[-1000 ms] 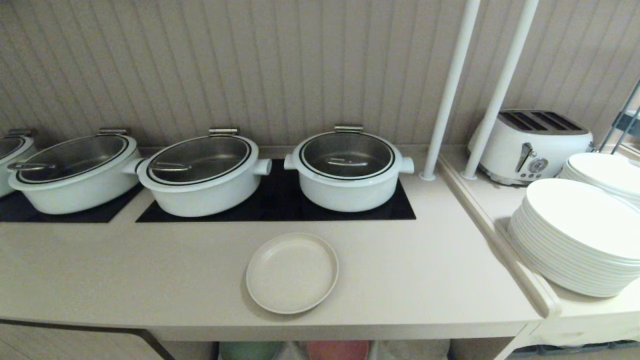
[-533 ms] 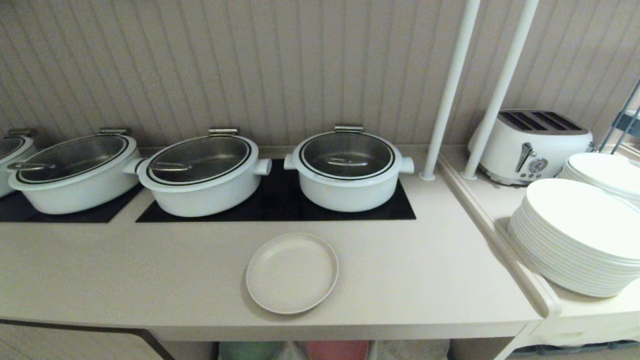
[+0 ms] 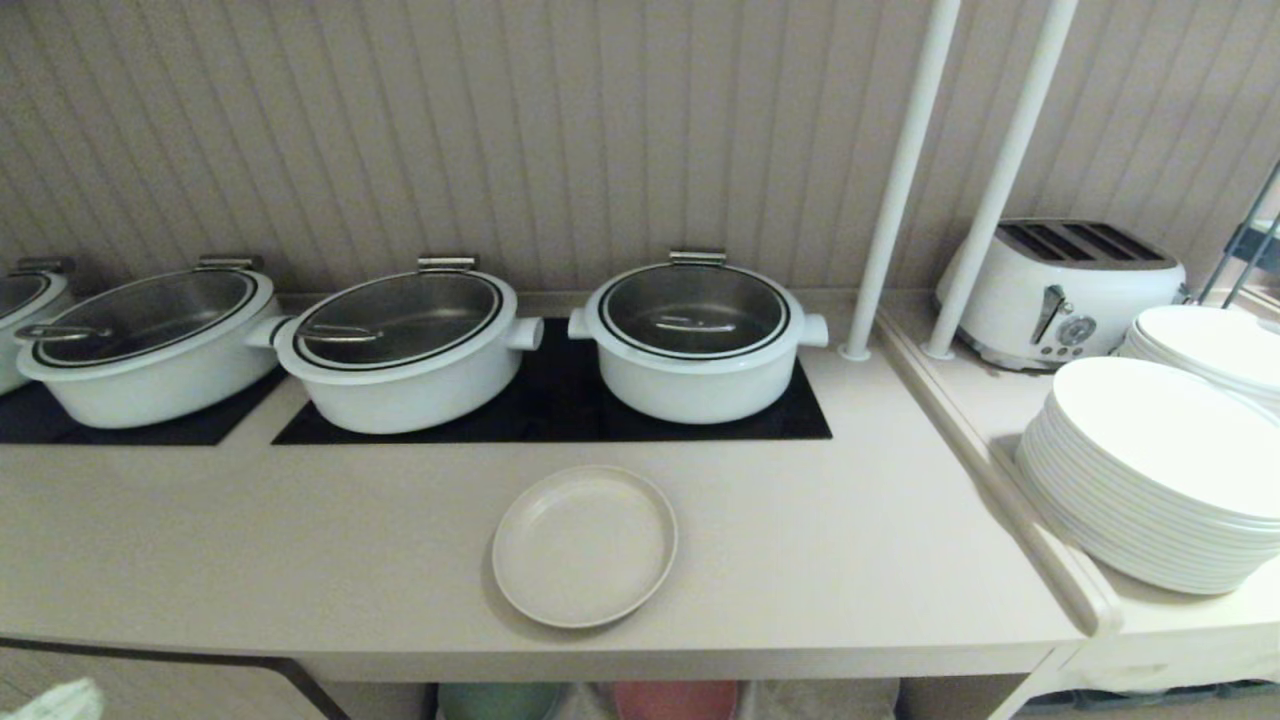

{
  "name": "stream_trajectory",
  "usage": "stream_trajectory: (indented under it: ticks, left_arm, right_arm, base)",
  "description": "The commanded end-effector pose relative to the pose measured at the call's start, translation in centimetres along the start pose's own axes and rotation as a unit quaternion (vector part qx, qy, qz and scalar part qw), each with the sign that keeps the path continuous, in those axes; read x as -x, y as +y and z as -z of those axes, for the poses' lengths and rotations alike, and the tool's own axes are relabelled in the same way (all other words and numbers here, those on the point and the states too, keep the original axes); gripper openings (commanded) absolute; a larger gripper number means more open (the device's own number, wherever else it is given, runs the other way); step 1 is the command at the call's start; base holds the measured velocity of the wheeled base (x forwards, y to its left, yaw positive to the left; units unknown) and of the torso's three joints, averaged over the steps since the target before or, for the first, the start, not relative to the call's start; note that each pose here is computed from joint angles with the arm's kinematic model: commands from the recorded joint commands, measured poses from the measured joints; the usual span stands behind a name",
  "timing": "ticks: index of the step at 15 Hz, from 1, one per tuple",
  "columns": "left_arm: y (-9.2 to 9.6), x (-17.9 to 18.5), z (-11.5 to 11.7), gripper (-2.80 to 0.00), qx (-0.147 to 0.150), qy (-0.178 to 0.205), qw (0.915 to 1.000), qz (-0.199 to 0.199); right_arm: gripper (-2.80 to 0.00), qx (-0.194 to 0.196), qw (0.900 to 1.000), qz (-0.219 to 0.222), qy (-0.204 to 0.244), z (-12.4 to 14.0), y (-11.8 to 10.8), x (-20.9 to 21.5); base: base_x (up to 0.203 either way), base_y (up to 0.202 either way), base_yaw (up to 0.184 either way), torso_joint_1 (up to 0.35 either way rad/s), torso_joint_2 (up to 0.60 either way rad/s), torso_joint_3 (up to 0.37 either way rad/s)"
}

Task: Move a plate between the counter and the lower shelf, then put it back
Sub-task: Pick up the plate

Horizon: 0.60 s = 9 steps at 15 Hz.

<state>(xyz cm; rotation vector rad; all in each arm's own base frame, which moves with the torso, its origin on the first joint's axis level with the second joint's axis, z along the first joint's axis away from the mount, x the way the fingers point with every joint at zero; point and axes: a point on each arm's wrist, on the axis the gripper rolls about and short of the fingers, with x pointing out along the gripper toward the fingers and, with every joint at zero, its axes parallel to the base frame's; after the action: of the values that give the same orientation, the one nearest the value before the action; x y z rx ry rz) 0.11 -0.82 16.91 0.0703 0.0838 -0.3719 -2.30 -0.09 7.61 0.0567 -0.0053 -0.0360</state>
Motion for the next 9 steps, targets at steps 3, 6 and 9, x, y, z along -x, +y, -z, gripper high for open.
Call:
stream_trajectory:
  ticks: [3,6,9]
  left_arm:
    - [2.6,-7.5,-3.3,-2.80,0.025,0.127,0.9880,0.084]
    - [3.1,-13.5,-4.1,-2.80,0.018,0.199,0.9729,0.117]
    - [1.8,-19.5,-4.1,-2.80,0.036,0.265,0.9568,0.115]
  right_arm:
    - [-2.80,0.000,1.000,0.000,0.001,0.0,0.0,0.0]
    - [-2.80,0.000,1.000,0.000,0.001,0.0,0.0,0.0]
    - [-2.80,0.000,1.000,0.000,0.001,0.0,0.0,0.0]
  base:
    - [0.000,0.000,0.000,0.000,0.00,0.000]
    - [0.000,0.000,0.000,0.000,0.00,0.000]
    - [0.000,0.000,0.000,0.000,0.00,0.000]
